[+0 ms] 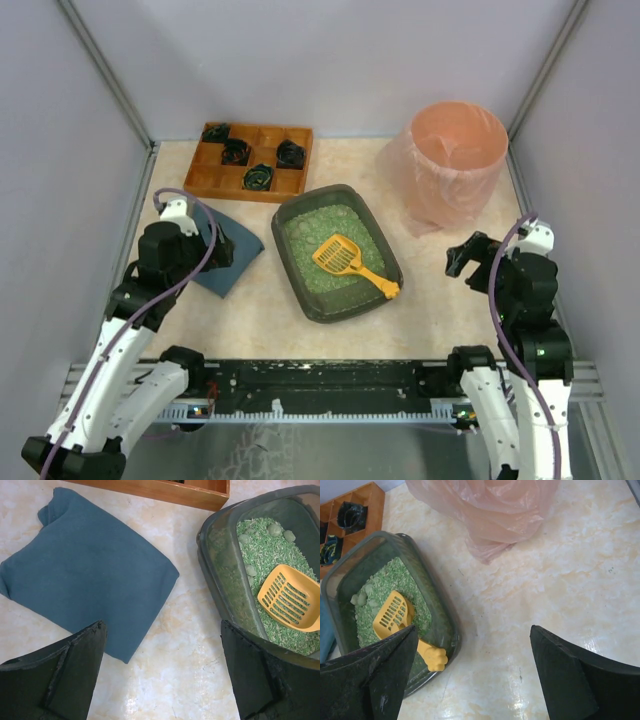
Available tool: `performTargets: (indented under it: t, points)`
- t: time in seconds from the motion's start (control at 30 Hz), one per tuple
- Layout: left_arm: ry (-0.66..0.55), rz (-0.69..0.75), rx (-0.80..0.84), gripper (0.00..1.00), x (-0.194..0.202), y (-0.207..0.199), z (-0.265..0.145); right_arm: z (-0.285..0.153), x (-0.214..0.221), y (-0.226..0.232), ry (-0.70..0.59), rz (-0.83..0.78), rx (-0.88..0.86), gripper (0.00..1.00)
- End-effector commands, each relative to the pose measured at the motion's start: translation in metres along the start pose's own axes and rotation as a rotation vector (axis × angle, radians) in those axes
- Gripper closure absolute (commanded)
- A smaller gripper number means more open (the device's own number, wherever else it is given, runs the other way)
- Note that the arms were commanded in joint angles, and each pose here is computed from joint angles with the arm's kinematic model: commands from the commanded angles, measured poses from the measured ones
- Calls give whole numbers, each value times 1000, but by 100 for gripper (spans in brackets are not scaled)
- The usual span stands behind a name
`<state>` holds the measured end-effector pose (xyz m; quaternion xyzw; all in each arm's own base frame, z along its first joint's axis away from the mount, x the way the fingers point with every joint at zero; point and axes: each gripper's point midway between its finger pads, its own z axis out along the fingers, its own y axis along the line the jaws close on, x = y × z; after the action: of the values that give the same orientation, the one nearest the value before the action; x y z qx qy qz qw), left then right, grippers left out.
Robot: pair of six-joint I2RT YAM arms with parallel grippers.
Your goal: Clean the litter box
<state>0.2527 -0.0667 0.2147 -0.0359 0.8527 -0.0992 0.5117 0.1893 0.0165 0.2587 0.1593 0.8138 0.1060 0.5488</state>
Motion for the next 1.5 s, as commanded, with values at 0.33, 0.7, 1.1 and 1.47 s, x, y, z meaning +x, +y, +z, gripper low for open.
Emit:
performTargets:
  t: [0.33, 0.7, 1.1, 1.47]
  points:
    - [-59, 10, 44, 0, -9, -8, 4, -5, -11, 8, -15, -14, -25, 6]
    - [-19, 2, 12, 0, -1, -4, 12, 18, 24, 28, 195, -42, -146, 7]
    - [-7, 2, 28, 0, 1, -7, 14, 31, 28, 36, 276, -30, -162, 9]
    - [-51, 5, 94, 0, -4, -17, 6, 64, 61, 76, 438, -108, -191, 17]
